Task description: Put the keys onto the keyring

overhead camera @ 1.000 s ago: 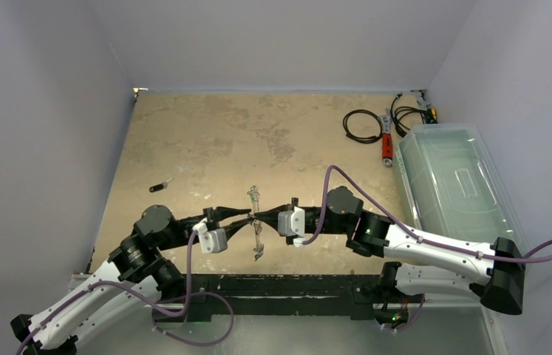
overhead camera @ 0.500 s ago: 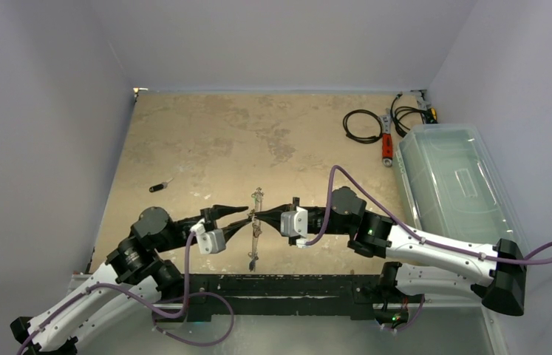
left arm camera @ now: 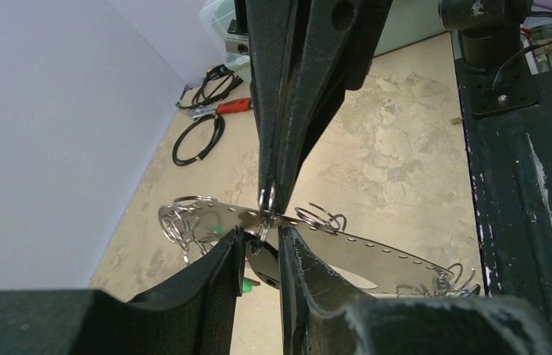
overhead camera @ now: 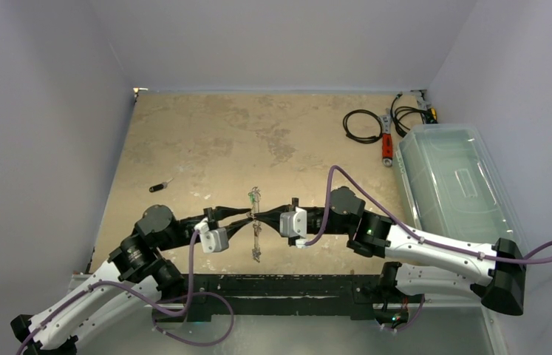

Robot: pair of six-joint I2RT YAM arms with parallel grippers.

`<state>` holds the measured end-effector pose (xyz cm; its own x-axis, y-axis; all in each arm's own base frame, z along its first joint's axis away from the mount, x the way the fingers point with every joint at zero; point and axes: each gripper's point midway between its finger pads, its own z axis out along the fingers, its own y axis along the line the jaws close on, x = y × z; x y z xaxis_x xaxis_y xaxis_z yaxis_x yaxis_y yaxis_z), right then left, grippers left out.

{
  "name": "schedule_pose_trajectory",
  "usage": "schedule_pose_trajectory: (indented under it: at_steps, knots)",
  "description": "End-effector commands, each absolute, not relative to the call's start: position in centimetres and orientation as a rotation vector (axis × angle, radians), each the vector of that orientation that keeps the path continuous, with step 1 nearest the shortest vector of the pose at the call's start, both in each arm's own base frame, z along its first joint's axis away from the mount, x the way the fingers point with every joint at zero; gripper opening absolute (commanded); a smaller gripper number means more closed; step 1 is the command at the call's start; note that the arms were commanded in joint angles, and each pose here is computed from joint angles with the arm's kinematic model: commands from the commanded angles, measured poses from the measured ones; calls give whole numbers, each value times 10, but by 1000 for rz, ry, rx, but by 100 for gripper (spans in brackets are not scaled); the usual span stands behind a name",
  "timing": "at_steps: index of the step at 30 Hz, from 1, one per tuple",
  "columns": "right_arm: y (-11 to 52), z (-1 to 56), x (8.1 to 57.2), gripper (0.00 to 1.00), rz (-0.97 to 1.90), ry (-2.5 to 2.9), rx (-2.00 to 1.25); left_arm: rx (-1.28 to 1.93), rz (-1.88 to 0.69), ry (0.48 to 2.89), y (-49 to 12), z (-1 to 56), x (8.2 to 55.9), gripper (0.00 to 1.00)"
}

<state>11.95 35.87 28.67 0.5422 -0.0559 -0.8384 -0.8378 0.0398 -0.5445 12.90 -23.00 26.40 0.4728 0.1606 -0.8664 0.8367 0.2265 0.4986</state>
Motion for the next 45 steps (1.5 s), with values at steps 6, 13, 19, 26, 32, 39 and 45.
schedule_pose_trajectory:
  at_steps: [6, 13, 19, 26, 32, 39, 45]
  knots:
    - [366, 308, 114, 0, 755, 763, -1401, 1278, -596, 966, -232, 275, 129, 19]
    - [365, 310, 111, 0, 765, 751, -1398, 1297, -605, 971, -234, 272, 129, 13]
    - [371, 302, 107, 0, 795, 758, -1441, 1303, -603, 930, -232, 277, 124, 2]
    - [374, 297, 112, 0, 784, 784, -1448, 1255, -579, 867, -224, 290, 119, 0]
    - [373, 298, 124, 10, 733, 827, -1407, 1235, -550, 921, -219, 291, 126, 0]
    - [374, 289, 140, 15, 662, 900, -1407, 1238, -535, 946, -218, 288, 130, 0]
    - [377, 280, 147, 13, 634, 947, -1421, 1241, -531, 963, -219, 286, 132, 0]
